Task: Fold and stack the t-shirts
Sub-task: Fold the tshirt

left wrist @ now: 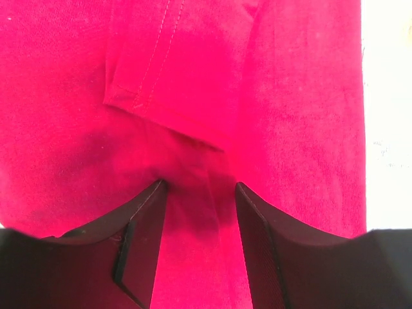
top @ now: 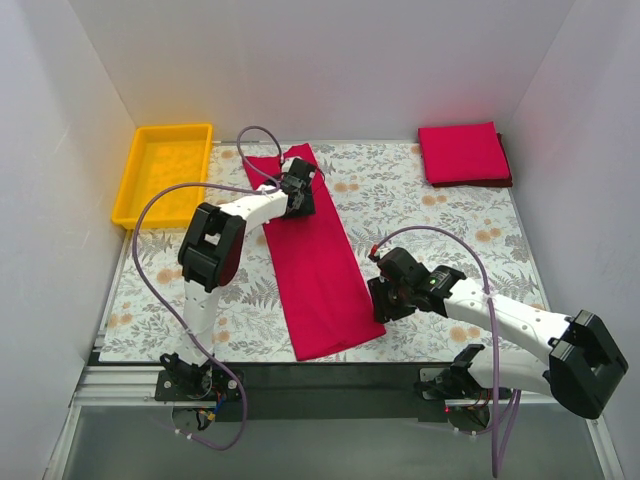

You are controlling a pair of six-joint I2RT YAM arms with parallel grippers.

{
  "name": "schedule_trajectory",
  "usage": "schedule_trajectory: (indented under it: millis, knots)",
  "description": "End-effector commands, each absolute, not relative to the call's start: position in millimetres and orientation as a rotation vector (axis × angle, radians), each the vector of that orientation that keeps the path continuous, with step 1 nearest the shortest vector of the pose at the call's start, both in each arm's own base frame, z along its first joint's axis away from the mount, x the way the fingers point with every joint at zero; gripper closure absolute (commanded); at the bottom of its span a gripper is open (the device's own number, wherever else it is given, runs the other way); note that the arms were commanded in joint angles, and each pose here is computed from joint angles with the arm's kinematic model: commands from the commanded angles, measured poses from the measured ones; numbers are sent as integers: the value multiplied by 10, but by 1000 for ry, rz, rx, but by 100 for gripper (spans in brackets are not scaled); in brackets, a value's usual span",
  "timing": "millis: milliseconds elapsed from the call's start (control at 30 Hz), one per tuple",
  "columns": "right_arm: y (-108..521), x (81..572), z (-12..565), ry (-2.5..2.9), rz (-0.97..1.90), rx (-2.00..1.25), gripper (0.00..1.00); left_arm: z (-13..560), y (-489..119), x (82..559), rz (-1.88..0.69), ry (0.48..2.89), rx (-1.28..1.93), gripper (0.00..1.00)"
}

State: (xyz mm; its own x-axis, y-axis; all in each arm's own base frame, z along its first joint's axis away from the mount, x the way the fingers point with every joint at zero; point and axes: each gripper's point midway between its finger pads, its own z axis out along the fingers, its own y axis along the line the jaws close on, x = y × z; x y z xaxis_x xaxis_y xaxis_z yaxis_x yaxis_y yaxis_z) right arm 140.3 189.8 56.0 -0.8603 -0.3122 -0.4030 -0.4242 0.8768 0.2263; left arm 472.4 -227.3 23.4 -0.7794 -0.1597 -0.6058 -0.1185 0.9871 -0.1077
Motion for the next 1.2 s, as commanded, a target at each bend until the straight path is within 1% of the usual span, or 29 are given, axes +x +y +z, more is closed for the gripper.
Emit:
schedule_trajectory:
  millis: [0, 167, 200, 233, 300, 333, 367, 400, 433, 467, 500, 533, 567, 667, 800, 833, 900, 933, 967, 1000, 1067, 1167]
  knots:
    - [1985, 1529, 590, 2656, 444, -523, 52, -5, -2016, 4823, 38, 2498, -170, 53]
    - [2068, 1664, 640, 2630, 440, -501, 52, 163, -2028, 5052, 49, 2434, -128, 48]
    - [2070, 1695, 627, 2635, 427, -496, 52, 206, -2028, 5051, 51, 2436, -120, 43]
    - [2075, 1706, 627, 2637, 424, -496, 52, 252, -2045, 5049, 37, 2437, -128, 40]
    - [2095, 1733, 635, 2638, 424, -495, 52, 462, -2090, 4971, -20, 2439, -145, 35]
    - [2102, 1744, 640, 2636, 427, -488, 53, 558, -2110, 4927, -52, 2434, -180, 30]
    - [2106, 1749, 639, 2636, 430, -485, 53, 553, -2092, 4804, -61, 2454, -196, 27]
    - [2106, 1745, 624, 2642, 427, -486, 53, 810, -2105, 4726, -107, 2429, -214, 25]
    - [2110, 1737, 613, 2648, 430, -487, 53, 886, -2097, 4645, -122, 2428, -231, 20]
    - [2111, 1725, 598, 2657, 432, -486, 53, 941, -2127, 4532, -145, 2432, -261, 18]
    - [2114, 1715, 580, 2665, 436, -488, 54, 916, -2069, 4348, -131, 2462, -267, 18]
    - [2135, 1694, 568, 2670, 457, -491, 54, 1120, -2058, 4229, -160, 2439, -285, 18]
    - [2133, 1685, 556, 2674, 458, -495, 54, 1187, -2041, 4106, -175, 2440, -333, 18]
    - [2136, 1663, 490, 2692, 462, -498, 54, 1259, -1973, 3563, -170, 2489, -401, 19]
    - [2180, 1624, 421, 2713, 494, -513, 55, 1152, -1825, 2811, -146, 2596, -429, 21]
    - [2185, 1615, 408, 2717, 499, -518, 55, 1005, -1770, 2587, -123, 2650, -431, 22]
    - [2178, 1612, 365, 2728, 488, -521, 55, 1012, -1790, 2278, -164, 2683, -471, 23]
    - [2172, 1611, 349, 2731, 483, -522, 55, 965, -1788, 2148, -175, 2709, -481, 23]
    - [2163, 1602, 322, 2741, 475, -524, 55, 865, -1812, 1922, -181, 2759, -453, 24]
    - [2160, 1593, 310, 2746, 475, -527, 55, 883, -1831, 1798, -218, 2762, -503, 26]
    - [2145, 1571, 268, 2761, 468, -530, 57, 765, -1878, 1500, -239, 2827, -491, 27]
    - [2126, 1504, 228, 2786, 480, -535, 60, 656, -1980, 1230, -267, 2881, -498, 27]
